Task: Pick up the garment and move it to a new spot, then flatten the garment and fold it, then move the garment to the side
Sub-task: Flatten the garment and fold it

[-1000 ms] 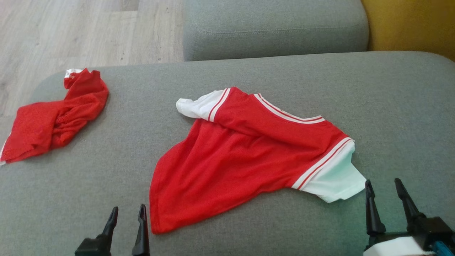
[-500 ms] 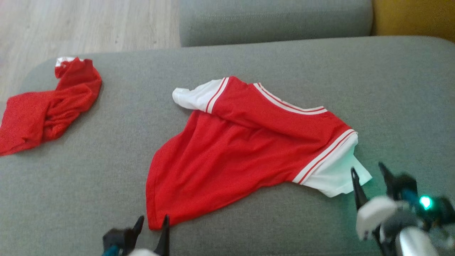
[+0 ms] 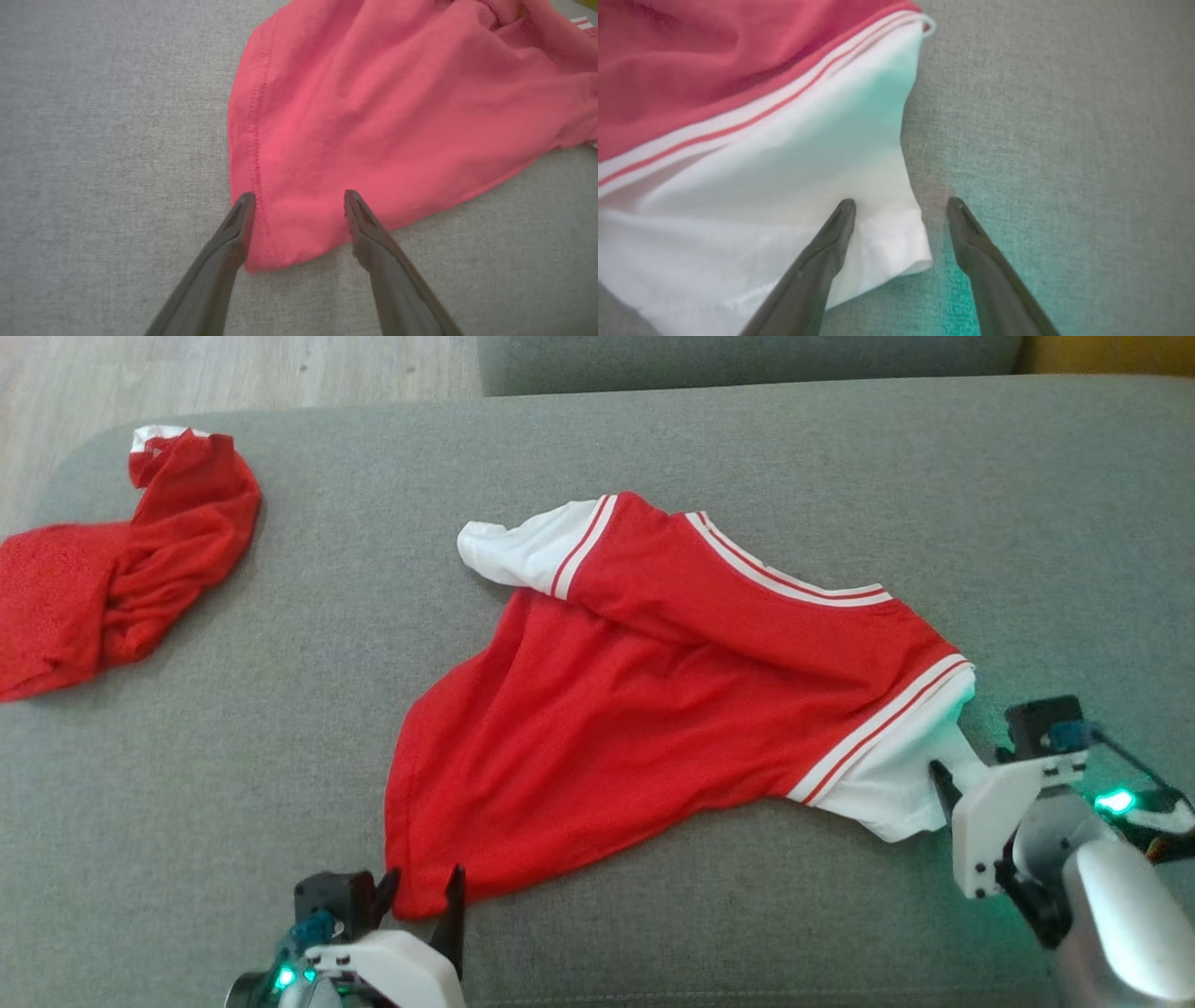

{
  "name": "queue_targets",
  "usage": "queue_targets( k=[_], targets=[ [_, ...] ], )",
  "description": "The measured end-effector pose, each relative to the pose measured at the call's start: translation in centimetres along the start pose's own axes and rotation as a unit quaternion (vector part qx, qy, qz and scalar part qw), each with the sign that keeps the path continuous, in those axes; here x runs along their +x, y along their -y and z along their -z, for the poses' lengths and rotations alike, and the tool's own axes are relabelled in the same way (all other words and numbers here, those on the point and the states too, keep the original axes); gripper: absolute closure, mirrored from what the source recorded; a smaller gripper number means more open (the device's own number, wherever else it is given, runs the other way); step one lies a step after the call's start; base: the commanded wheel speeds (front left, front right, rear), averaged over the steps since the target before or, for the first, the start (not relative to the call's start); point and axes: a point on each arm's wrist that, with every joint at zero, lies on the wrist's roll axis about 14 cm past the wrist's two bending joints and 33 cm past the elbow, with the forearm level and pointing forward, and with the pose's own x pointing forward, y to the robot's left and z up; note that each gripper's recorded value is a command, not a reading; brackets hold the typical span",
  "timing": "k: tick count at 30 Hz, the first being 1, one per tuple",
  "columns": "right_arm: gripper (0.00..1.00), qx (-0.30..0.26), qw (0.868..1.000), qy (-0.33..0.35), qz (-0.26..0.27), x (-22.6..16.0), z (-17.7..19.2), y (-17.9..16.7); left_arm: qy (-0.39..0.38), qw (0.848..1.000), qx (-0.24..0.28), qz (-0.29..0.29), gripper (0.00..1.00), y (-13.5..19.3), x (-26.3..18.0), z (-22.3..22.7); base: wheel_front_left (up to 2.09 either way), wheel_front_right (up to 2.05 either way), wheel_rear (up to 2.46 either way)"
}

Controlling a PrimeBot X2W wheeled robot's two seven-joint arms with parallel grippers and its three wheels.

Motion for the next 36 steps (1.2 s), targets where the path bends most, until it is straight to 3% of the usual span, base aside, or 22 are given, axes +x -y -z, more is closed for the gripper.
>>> queue_targets(
  k=[12,29,36],
  targets=[
    [0.0,0.036,0.998,-0.023,-0.035,0.6,-0.1,-0.5,-0.036,0.999,-0.017,0.003,0.0,0.1,0.2,1.0,0.0,0.0,0.0],
    [0.0,0.038,0.997,-0.032,-0.065,-0.4,0.4,-1.7,-0.061,0.997,-0.031,-0.038,0.0,-2.1,-1.2,2.5,0.0,0.0,0.0],
    [0.0,0.036,0.996,-0.041,-0.076,-0.5,0.7,-2.0,-0.075,0.996,-0.034,-0.026,0.0,-1.6,-1.1,2.8,0.0,0.0,0.0]
  ],
)
